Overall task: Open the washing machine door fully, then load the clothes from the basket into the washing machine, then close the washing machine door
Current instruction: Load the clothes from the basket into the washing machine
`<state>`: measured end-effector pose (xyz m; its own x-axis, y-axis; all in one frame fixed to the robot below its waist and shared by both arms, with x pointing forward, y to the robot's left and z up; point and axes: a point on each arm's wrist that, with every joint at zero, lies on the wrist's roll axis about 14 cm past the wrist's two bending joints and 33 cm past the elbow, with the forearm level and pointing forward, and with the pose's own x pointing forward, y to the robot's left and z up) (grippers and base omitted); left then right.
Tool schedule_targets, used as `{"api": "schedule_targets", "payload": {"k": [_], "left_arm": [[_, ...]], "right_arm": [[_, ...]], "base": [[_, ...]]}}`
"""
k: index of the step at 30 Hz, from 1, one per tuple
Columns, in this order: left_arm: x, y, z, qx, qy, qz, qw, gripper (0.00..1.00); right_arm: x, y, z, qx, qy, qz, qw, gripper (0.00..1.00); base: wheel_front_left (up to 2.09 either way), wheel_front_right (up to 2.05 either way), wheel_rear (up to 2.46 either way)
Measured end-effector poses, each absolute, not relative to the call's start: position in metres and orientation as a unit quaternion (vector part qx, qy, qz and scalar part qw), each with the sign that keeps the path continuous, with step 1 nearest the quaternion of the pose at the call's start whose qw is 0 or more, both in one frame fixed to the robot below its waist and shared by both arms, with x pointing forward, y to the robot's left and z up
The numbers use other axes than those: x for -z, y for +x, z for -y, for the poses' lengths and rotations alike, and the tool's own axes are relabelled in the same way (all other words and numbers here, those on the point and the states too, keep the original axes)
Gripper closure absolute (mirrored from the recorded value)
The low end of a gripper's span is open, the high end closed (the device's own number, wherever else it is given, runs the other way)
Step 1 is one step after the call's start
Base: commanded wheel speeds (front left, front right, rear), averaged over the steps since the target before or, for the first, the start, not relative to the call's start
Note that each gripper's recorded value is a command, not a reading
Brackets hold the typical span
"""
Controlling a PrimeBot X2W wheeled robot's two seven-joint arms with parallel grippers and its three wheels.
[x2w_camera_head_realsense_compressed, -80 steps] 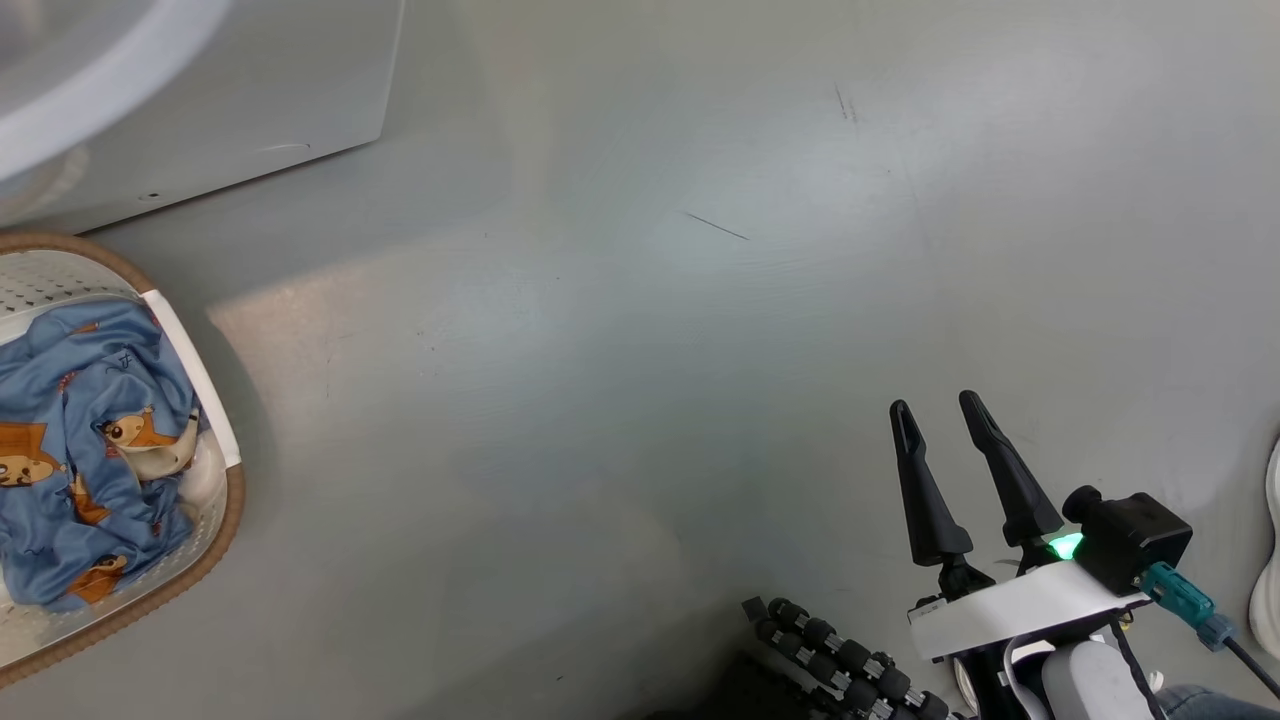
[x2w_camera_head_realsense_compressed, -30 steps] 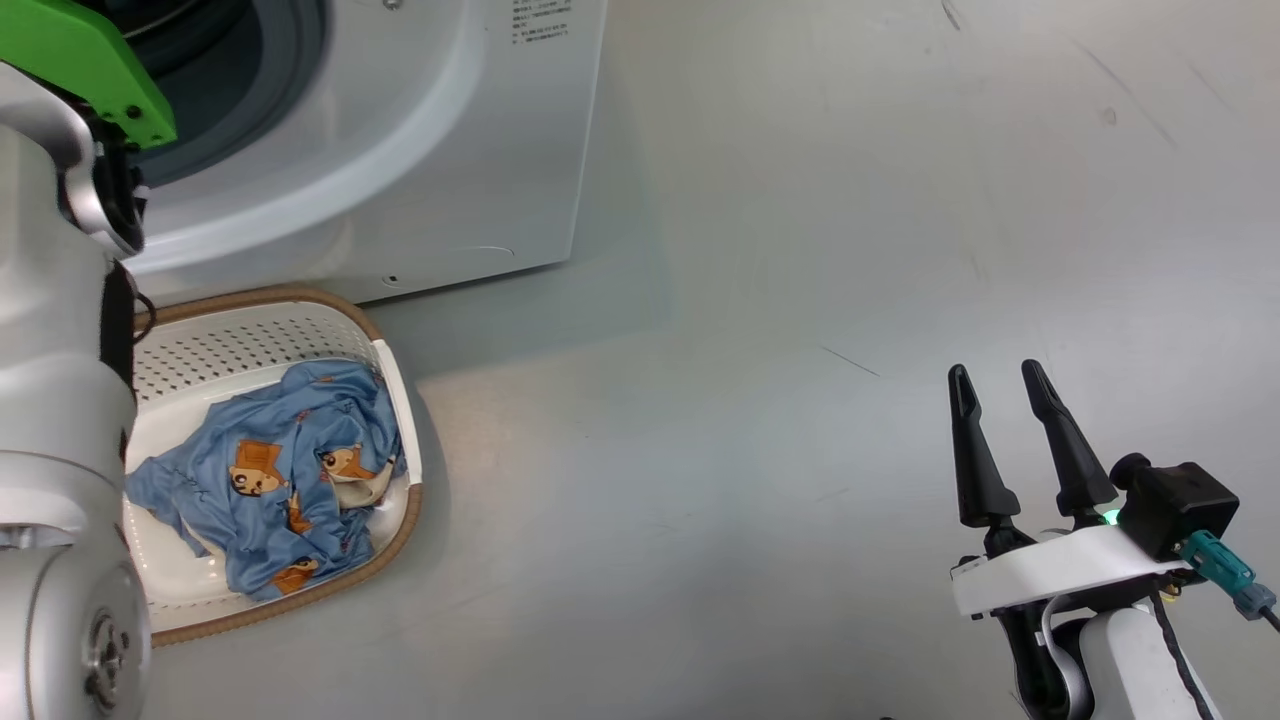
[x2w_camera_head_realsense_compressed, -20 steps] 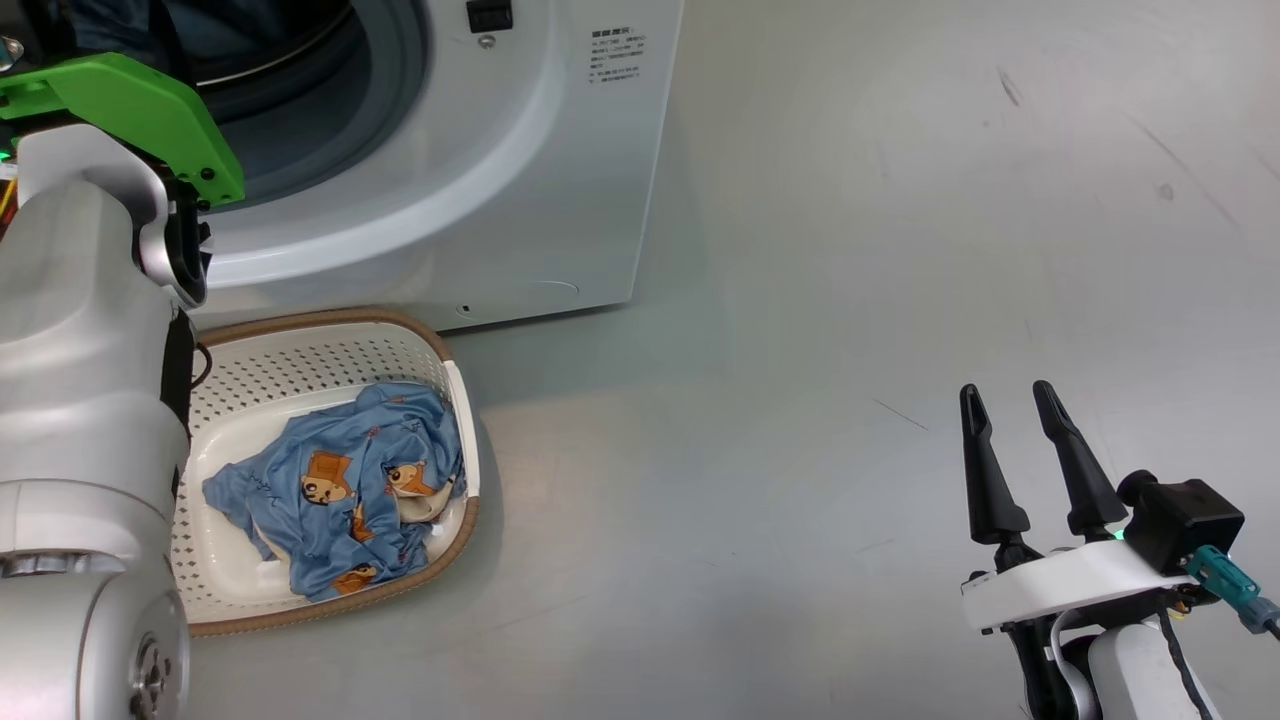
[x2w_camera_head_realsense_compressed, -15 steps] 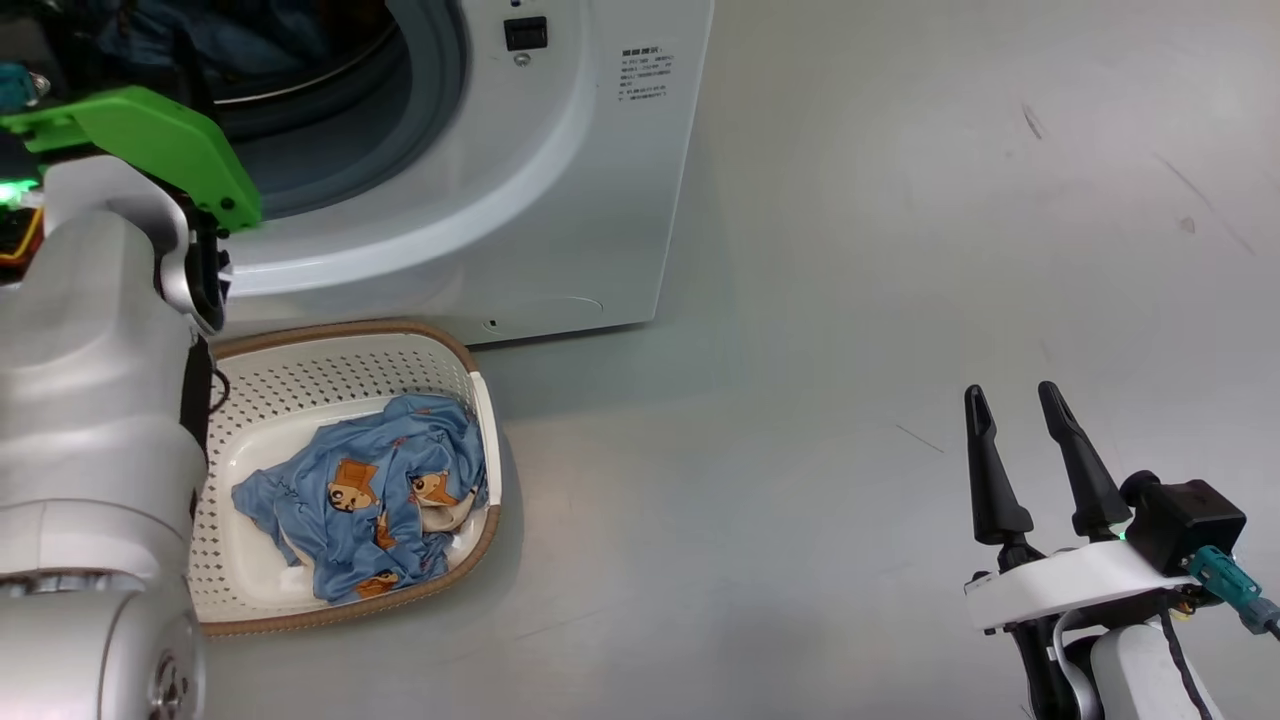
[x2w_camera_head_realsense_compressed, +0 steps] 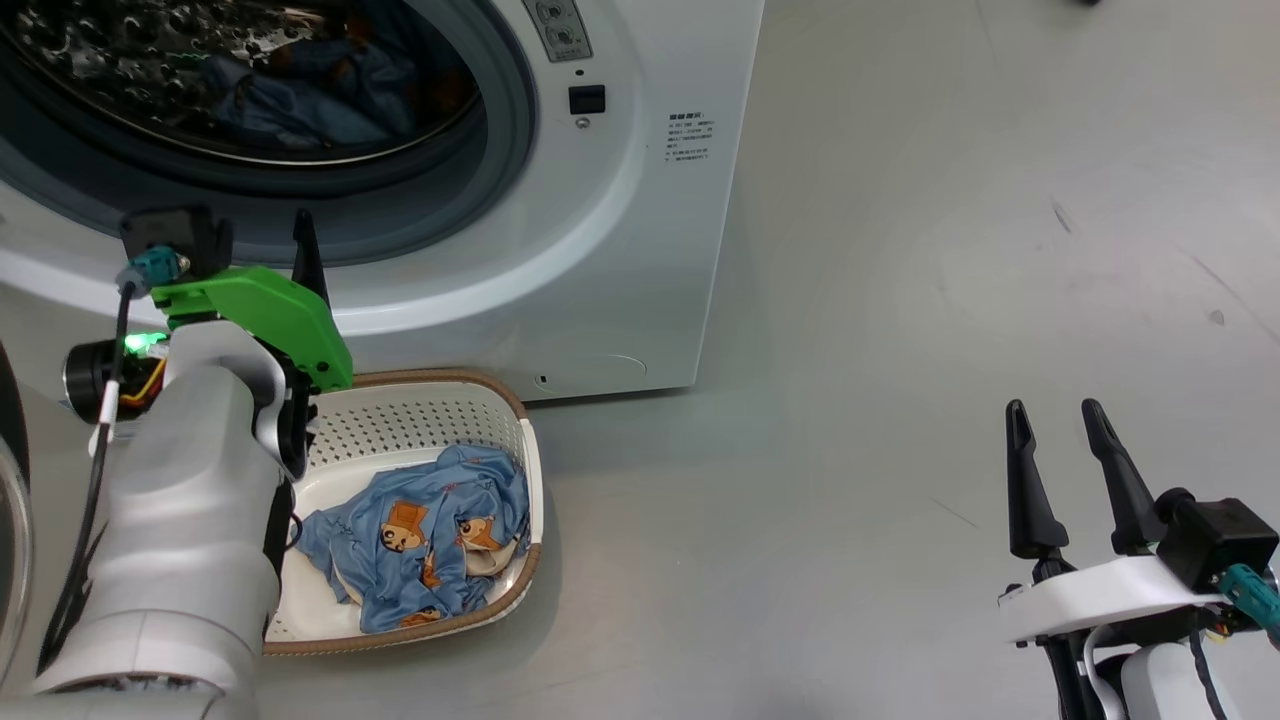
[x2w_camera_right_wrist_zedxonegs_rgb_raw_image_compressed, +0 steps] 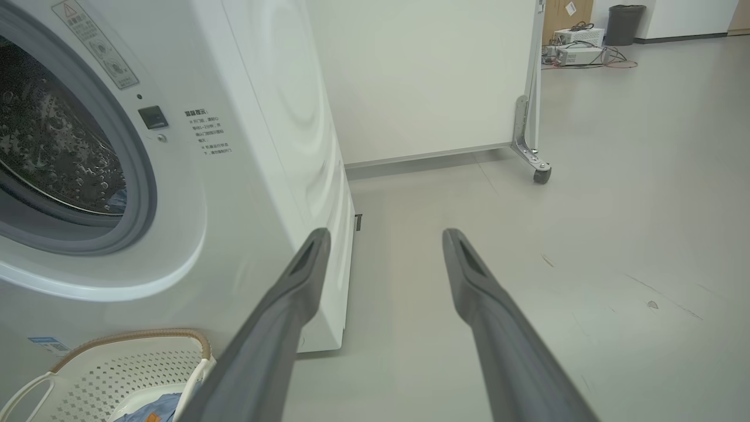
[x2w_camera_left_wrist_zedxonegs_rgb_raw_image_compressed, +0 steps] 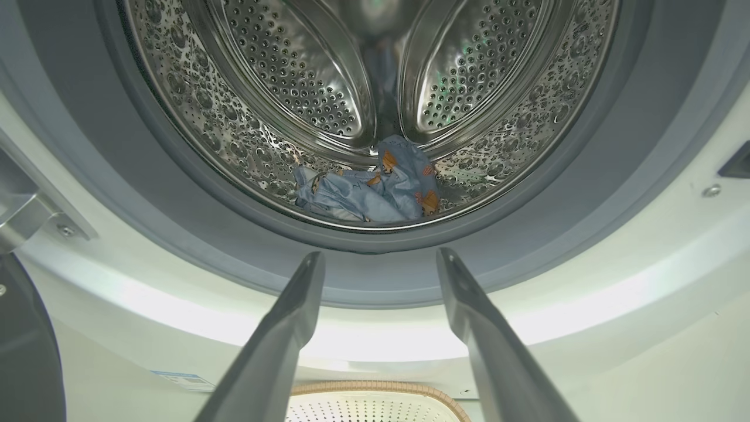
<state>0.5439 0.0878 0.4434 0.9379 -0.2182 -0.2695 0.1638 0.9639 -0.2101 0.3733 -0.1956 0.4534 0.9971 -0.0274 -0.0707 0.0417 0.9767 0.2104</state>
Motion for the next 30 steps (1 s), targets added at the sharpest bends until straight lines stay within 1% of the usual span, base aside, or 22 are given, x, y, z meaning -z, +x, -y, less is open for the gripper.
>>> {"api": "schedule_targets", "payload": {"k": [6, 14, 21, 25, 30], "left_arm": [[-0.440, 0.517, -0.095, 0.096, -0.095, -0.151, 0.979, 0.00], [-0.431, 0.476, -0.107, 0.092, -0.087, -0.154, 0.980, 0.00], [-0.446, 0.452, -0.114, 0.086, -0.099, -0.117, 0.984, 0.00], [-0.457, 0.441, -0.127, 0.067, -0.121, -0.087, 0.987, 0.00], [-0.458, 0.421, -0.143, 0.040, -0.138, -0.069, 0.987, 0.00]], "right_arm": [[-0.457, 0.365, 0.192, 0.012, 0.102, -0.030, 0.994, 0.00], [-0.474, 0.362, 0.178, -0.017, 0.086, -0.007, 0.996, 0.00], [-0.477, 0.346, 0.176, -0.030, 0.073, -0.004, 0.997, 0.00], [-0.482, 0.343, 0.173, -0.037, 0.071, 0.003, 0.997, 0.00], [-0.487, 0.338, 0.171, -0.044, 0.068, 0.010, 0.997, 0.00]], "base": [[0.00, 0.00, 0.00], [0.00, 0.00, 0.00], [0.00, 0.00, 0.00], [0.00, 0.00, 0.00], [0.00, 0.00, 0.00]]}}
